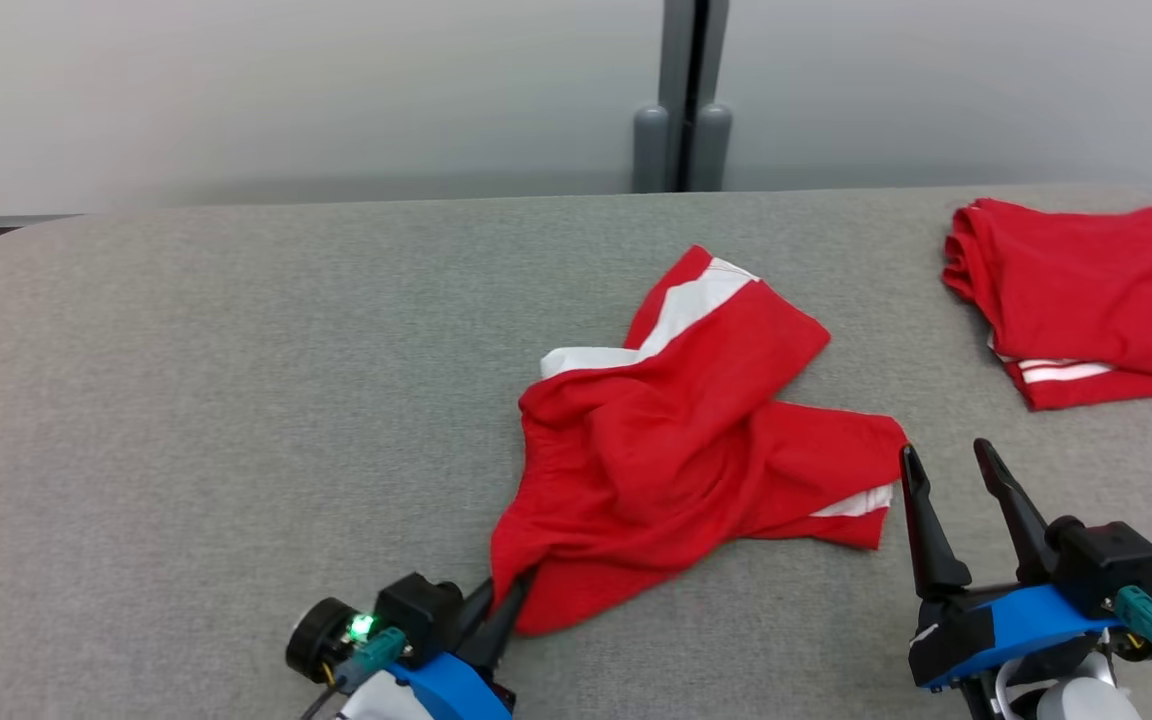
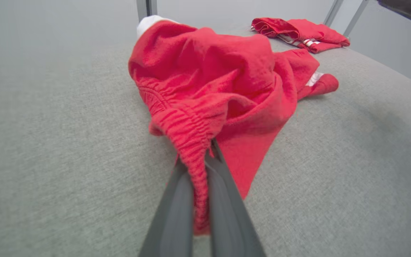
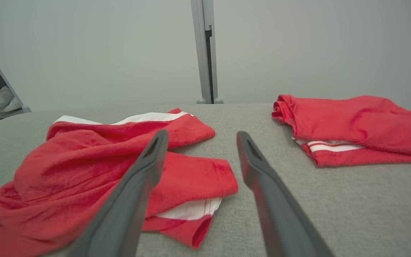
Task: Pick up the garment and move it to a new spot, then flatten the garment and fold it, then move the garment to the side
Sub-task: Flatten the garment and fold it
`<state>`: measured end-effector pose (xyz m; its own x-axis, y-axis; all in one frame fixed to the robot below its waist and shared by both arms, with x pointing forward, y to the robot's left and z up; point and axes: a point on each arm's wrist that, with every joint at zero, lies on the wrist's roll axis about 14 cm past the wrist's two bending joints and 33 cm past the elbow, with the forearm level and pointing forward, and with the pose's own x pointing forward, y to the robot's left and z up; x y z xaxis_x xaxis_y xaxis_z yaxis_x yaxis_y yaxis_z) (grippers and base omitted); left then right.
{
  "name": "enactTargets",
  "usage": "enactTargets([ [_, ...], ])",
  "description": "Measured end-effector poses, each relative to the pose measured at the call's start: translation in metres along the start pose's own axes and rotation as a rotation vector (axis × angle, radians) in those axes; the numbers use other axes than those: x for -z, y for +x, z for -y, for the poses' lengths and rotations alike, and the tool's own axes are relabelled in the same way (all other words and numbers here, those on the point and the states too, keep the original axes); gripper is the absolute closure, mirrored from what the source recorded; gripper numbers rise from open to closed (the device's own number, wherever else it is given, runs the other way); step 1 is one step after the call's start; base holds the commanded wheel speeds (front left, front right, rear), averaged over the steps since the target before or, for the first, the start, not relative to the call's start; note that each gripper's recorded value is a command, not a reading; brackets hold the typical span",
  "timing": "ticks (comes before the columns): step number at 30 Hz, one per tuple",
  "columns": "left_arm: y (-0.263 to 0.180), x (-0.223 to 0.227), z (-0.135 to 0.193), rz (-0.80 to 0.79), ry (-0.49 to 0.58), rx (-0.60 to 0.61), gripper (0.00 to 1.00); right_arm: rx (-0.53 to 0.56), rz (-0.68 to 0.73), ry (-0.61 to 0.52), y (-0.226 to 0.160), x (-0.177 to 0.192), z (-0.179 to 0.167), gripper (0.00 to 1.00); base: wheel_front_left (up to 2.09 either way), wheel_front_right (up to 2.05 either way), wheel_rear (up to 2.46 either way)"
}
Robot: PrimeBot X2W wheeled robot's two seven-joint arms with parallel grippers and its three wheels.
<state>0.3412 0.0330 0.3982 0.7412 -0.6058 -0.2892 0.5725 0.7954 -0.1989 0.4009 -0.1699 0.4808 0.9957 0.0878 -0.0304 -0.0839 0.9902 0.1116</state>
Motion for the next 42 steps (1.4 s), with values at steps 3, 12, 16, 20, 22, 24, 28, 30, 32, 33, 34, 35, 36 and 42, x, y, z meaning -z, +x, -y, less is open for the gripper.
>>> enactTargets([
  [3, -0.011, -0.012, -0.019, 0.049, -0.004, -0.072, 1.0, -0.031, -0.009, 0.005, 0.004, 0.003, -0.011, 0.0, 0.0, 0.0, 0.0],
  [12, -0.06, -0.008, -0.056, 0.076, -0.035, -0.24, 1.0, -0.09, -0.033, 0.017, 0.013, 0.012, -0.032, 0.0, 0.0, 0.0, 0.0],
  [16, -0.07, -0.009, -0.058, 0.074, -0.033, -0.257, 1.0, -0.099, -0.051, 0.02, 0.015, 0.02, -0.035, 0.0, 0.0, 0.0, 0.0],
  [20, -0.065, -0.019, -0.052, 0.098, -0.03, -0.234, 1.0, -0.103, -0.059, 0.025, 0.015, 0.022, -0.036, 0.0, 0.0, 0.0, 0.0],
  [22, -0.061, -0.024, -0.048, 0.106, -0.025, -0.214, 1.0, -0.096, -0.055, 0.026, 0.015, 0.021, -0.034, 0.0, 0.0, 0.0, 0.0],
  [24, -0.055, -0.029, -0.046, 0.117, -0.016, -0.198, 1.0, -0.083, -0.059, 0.025, 0.013, 0.022, -0.03, 0.0, 0.0, 0.0, 0.0],
  [28, -0.042, -0.035, -0.044, 0.121, -0.001, -0.167, 1.0, -0.046, -0.064, 0.022, 0.007, 0.023, -0.017, 0.0, 0.0, 0.0, 0.0],
  [30, -0.036, -0.038, -0.045, 0.122, 0.007, -0.157, 1.0, -0.026, -0.066, 0.02, 0.005, 0.024, -0.01, 0.0, 0.0, 0.0, 0.0],
  [32, -0.03, -0.04, -0.048, 0.12, 0.015, -0.146, 1.0, -0.006, -0.071, 0.018, 0.002, 0.025, -0.003, 0.0, 0.0, 0.0, 0.0],
  [33, -0.027, -0.041, -0.051, 0.122, 0.016, -0.148, 1.0, 0.002, -0.074, 0.018, 0.001, 0.026, 0.0, 0.0, 0.0, 0.0, 0.0],
  [34, -0.023, -0.042, -0.054, 0.121, 0.019, -0.149, 1.0, 0.011, -0.077, 0.017, 0.0, 0.027, 0.003, 0.0, 0.0, 0.0, 0.0],
  [35, -0.02, -0.043, -0.058, 0.119, 0.023, -0.151, 1.0, 0.019, -0.079, 0.014, -0.001, 0.027, 0.006, 0.0, 0.0, 0.0, 0.0],
  [36, -0.017, -0.043, -0.061, 0.119, 0.022, -0.151, 1.0, 0.029, -0.081, 0.014, -0.001, 0.028, 0.009, 0.0, 0.0, 0.0, 0.0],
  [42, -0.002, -0.038, -0.09, 0.085, 0.022, -0.198, 1.0, 0.074, -0.1, 0.009, -0.003, 0.034, 0.025, 0.0, 0.0, 0.0, 0.0],
])
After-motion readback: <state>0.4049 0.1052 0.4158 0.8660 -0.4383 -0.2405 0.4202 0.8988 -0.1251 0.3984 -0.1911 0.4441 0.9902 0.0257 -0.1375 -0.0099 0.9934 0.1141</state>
